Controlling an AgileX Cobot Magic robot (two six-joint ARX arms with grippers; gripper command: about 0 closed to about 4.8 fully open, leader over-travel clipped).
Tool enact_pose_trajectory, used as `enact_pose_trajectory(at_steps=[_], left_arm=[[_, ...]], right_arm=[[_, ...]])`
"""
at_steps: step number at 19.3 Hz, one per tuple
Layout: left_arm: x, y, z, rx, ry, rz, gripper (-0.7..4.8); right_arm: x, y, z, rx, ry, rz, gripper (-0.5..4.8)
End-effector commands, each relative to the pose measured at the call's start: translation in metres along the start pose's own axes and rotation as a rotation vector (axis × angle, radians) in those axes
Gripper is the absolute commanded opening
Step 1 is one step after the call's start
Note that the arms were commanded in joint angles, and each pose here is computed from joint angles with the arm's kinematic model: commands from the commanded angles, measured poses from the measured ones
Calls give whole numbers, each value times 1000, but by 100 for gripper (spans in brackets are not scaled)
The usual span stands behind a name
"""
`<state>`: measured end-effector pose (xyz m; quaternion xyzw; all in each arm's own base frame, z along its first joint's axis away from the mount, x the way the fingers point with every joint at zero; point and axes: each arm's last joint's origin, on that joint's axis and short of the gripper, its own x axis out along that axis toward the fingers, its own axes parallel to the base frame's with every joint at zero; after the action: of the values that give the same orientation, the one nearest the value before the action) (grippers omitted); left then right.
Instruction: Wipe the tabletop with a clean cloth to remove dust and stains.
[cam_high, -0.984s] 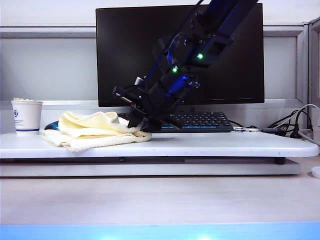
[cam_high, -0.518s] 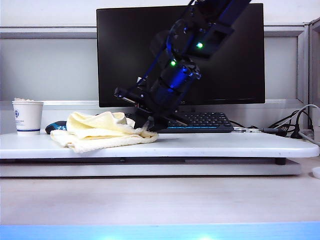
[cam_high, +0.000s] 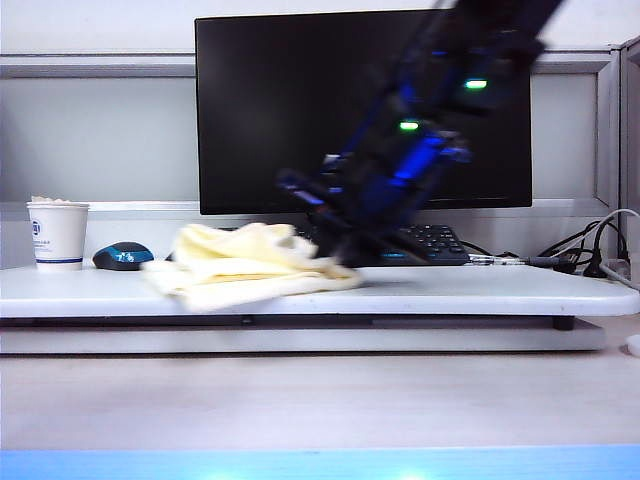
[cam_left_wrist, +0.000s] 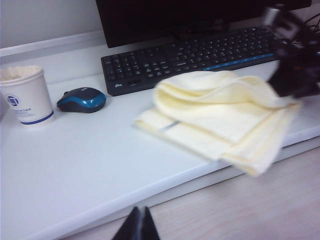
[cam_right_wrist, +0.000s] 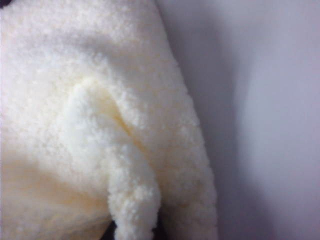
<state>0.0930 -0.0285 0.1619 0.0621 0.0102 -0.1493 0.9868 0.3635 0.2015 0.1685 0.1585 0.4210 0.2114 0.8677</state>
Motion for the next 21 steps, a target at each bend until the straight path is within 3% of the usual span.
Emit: enact_pose_trajectory(at_steps=[1, 8, 13, 18, 21], left_arm=[[0, 0, 1, -5, -9, -3, -6], [0, 0, 1, -5, -10, -21, -6], [0, 0, 1, -5, -8, -21, -6], [0, -1, 0, -5, -1, -22, -6], [0, -1, 0, -4, -1, -21, -6]], right_arm=[[-13, -67, -50, 139, 260, -308, -3], [-70, -135, -57, 249, 207, -411, -3], [-105, -171, -63, 306, 172, -433, -3], [-113, -178, -60, 293, 154, -443, -3], [-105, -163, -56, 233, 135, -411, -3]])
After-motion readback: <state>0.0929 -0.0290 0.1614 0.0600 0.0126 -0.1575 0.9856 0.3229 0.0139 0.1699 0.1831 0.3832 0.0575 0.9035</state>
